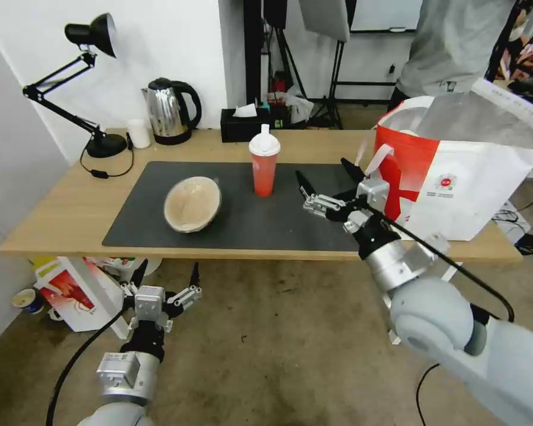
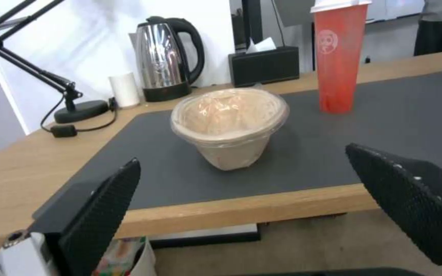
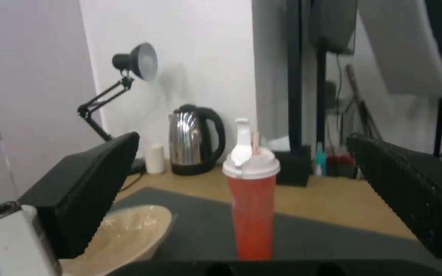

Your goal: Pick up the trash from the table and place it into the takeout bag.

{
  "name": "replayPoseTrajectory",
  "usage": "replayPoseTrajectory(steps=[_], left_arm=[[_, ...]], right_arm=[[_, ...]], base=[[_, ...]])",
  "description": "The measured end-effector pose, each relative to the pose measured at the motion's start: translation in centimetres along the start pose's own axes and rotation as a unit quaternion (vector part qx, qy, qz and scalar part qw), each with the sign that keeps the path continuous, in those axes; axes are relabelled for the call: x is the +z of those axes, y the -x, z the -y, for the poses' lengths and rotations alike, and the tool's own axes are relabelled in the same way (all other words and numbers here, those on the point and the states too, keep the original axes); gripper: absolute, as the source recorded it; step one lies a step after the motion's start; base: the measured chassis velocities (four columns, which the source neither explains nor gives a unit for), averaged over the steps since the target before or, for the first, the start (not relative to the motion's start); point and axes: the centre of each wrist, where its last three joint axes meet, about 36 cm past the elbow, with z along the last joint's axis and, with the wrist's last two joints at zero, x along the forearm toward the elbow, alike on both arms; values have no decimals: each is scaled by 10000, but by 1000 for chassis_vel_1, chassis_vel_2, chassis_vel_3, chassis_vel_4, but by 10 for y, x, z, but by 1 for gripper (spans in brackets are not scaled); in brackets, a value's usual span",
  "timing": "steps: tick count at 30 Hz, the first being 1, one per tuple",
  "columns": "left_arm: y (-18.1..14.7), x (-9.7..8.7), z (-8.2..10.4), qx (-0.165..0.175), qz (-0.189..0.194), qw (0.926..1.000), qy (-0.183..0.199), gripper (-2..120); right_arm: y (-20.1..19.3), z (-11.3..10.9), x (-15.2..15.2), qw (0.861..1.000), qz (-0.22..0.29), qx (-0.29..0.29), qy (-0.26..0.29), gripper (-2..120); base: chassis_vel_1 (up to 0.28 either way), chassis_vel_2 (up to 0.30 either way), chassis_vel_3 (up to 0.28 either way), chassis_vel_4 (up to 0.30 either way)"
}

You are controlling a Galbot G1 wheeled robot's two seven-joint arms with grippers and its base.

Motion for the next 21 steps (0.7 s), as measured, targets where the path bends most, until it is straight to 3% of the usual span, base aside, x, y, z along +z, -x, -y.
replayPoseTrajectory(steps=[6,21], left_arm=[[0,0,0,0,0,10000,-1,100],[0,0,0,0,0,10000,0,100]], right_arm=[[11,2,1,9989,-418,-113,184,100],[44,11,16,9974,-707,-88,93,100]], base=[[0,0,0,0],[0,0,0,0]])
